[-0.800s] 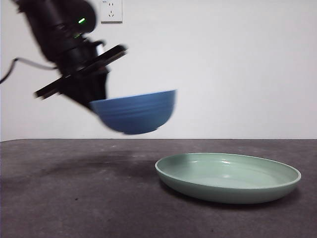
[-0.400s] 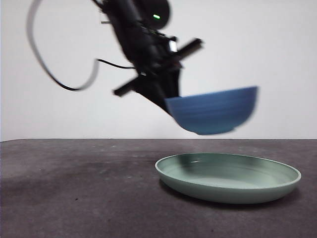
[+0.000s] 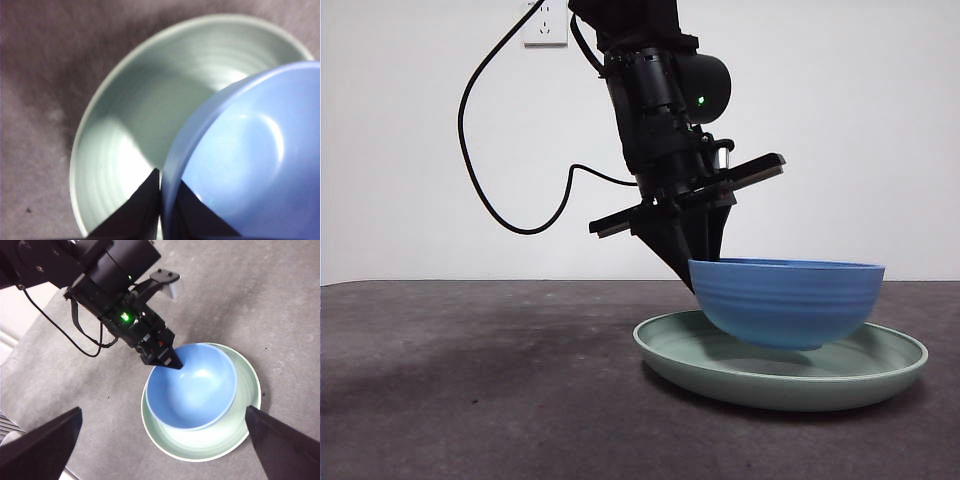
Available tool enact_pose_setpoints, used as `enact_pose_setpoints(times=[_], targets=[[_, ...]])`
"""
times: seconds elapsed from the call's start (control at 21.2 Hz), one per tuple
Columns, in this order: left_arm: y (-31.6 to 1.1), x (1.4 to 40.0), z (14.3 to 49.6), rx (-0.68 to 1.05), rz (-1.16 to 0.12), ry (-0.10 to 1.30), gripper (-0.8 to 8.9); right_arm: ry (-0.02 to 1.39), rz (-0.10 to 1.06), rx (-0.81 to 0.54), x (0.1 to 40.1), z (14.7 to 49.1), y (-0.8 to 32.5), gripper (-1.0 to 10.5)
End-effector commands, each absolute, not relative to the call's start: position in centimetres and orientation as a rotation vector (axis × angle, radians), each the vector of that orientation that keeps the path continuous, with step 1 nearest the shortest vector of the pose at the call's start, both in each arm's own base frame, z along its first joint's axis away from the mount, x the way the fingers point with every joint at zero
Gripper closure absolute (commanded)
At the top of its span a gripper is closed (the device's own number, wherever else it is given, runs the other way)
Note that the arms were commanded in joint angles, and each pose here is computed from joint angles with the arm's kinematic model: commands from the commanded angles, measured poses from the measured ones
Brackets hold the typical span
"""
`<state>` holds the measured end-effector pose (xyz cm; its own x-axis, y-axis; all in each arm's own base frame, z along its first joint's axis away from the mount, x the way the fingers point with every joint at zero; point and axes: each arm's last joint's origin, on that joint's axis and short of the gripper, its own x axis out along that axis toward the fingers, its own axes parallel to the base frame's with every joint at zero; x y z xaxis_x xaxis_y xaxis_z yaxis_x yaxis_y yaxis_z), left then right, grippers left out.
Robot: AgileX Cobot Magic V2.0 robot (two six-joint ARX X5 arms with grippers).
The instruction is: Pick up the blue bowl, put it on the green plate, put it on desk
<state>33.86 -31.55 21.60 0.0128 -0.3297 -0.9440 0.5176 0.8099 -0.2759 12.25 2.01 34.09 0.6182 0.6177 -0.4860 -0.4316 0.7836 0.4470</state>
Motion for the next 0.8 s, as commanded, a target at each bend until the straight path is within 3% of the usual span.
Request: enact_pose_setpoints(times=[0.05,0.19,0.47,0.66,0.8], targets=[[-32.3,34.0,21.1,0.192,-0.689,1.401,8.05,0.647,0.620,0.282,12.3,34.6,2.0,4.3],[-32.4,34.1,20.4,0.200,-0.684,1.420,7.99,0.647,0.620,0.282,12.3,34.6,2.0,4.3],[-32.7,34.4,19.7,0.196,-0.687,1.410,5.96,0.647,0.621,0.282,12.3,34.6,2.0,4.3],[-32.4,35.0,20.6,0.182,-0.685,1.388,3.63,0.647,0.621,0.282,12.3,34.6,2.0,4.3],[-31.6,35.6,22.3,0.169,-0.670,1.386,3.46,0.646,0.621,0.280,12.3,34.6,2.0,4.3]])
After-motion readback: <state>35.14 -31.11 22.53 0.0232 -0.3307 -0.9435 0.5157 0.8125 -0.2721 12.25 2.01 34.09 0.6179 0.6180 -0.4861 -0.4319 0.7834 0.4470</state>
